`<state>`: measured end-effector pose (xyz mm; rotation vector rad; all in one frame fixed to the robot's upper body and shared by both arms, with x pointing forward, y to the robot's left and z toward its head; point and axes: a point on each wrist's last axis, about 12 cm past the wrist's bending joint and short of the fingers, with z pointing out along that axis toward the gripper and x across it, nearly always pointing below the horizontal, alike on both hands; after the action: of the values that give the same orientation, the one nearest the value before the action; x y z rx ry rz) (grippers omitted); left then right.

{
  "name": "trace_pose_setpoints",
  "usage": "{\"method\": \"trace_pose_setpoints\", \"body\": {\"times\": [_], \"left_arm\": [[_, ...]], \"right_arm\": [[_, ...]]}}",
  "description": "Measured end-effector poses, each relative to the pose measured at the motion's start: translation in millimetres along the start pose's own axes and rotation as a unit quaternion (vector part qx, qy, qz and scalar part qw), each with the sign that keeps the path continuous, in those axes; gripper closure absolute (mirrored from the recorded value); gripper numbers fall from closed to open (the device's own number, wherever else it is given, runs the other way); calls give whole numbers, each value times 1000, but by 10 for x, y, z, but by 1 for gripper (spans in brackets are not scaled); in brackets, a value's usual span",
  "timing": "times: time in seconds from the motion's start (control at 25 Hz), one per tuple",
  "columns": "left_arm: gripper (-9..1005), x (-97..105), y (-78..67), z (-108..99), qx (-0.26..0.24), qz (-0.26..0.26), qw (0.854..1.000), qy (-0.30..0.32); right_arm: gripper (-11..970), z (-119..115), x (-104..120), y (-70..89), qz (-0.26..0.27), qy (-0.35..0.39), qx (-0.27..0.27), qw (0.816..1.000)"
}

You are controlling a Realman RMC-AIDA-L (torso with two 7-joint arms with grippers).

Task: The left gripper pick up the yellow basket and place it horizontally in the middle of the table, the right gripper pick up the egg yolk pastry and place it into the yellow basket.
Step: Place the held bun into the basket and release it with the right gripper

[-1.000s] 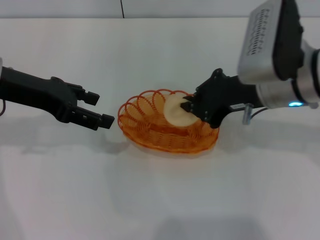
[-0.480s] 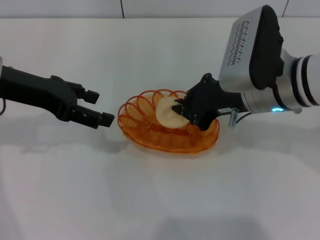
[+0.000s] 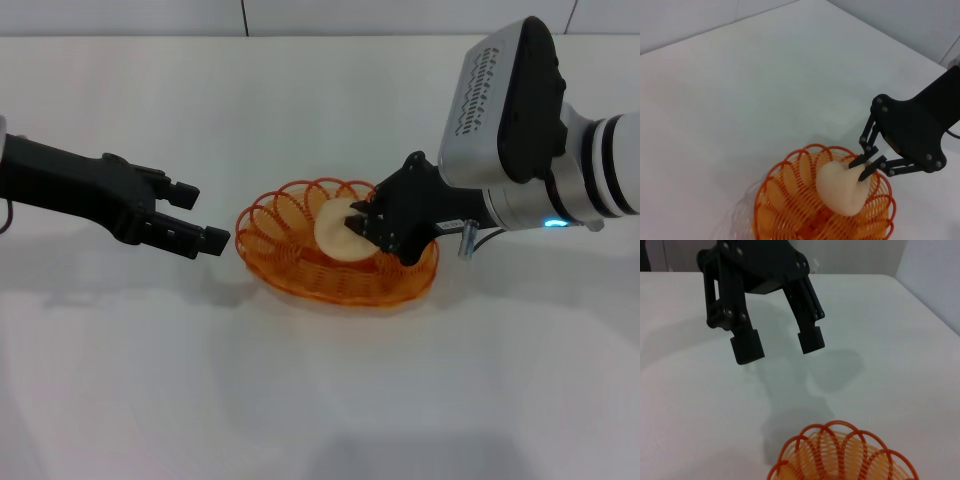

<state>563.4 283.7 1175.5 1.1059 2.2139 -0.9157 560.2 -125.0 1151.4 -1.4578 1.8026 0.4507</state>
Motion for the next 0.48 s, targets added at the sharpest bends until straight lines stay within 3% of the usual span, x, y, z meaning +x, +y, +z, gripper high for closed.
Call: {"method": "trace_pose_setpoints", "body": {"times": [0.12,0.24,0.48], "left_arm": [[108,2,1,-1,0,-1,1000,0],[108,2,2,-1,-1,-2,1000,0],[108,6,13,-23,-4,-5,1000,-6]], "right_arm": [[898,-1,-3,1,1,-2,-1,1000],[711,-11,-15,-5,2,-5,0,1000],[571,-62,-40,-8,-1,-11,3,1000]]}}
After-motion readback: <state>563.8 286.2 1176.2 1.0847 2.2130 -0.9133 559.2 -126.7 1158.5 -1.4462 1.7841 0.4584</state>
